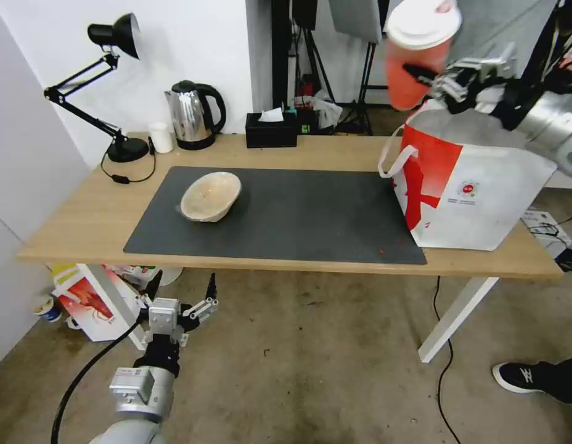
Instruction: Pick up the trash from the table and place it into the takeout bag.
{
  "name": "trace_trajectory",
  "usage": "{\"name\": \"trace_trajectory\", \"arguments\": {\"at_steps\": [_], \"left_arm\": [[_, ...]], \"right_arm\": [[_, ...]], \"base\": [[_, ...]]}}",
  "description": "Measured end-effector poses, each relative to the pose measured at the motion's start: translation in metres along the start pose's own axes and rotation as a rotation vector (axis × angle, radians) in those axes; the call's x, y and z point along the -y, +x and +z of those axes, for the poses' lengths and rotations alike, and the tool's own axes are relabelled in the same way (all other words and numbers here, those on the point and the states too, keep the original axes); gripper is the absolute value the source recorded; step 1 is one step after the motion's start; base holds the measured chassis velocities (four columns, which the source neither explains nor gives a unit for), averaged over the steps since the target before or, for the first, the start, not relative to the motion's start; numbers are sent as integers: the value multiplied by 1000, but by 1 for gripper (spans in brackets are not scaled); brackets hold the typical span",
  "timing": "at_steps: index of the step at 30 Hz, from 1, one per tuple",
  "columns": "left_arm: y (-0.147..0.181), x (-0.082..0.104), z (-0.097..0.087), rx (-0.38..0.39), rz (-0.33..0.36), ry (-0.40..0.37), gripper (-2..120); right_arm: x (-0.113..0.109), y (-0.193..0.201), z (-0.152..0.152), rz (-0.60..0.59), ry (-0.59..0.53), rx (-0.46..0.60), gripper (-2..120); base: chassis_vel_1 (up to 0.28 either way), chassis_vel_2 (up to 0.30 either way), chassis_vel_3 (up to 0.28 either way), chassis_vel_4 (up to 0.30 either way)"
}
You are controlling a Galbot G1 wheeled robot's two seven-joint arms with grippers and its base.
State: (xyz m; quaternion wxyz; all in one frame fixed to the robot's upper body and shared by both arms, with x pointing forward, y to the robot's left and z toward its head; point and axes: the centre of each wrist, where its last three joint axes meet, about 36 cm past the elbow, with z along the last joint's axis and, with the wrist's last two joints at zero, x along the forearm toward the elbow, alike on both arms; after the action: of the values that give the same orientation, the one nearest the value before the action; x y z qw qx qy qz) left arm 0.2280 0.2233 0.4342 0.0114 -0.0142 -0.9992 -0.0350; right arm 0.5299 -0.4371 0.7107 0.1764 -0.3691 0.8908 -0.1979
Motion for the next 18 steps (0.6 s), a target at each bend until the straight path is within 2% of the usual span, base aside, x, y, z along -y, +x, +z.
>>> {"name": "trace_trajectory", "arguments": {"at_steps": [11, 16, 18], "left_arm": [[0, 0, 0, 0, 0, 0, 100], [0, 0, 0, 0, 0, 0, 100], [0, 0, 0, 0, 0, 0, 100]], "right_arm": [[10, 37, 8, 88, -10, -40, 5], [19, 62, 9, 175, 0, -75, 5], [20, 73, 18, 224, -5, -108, 5]], "base": [[0, 0, 0, 0], [0, 0, 0, 0], [0, 0, 0, 0]]}}
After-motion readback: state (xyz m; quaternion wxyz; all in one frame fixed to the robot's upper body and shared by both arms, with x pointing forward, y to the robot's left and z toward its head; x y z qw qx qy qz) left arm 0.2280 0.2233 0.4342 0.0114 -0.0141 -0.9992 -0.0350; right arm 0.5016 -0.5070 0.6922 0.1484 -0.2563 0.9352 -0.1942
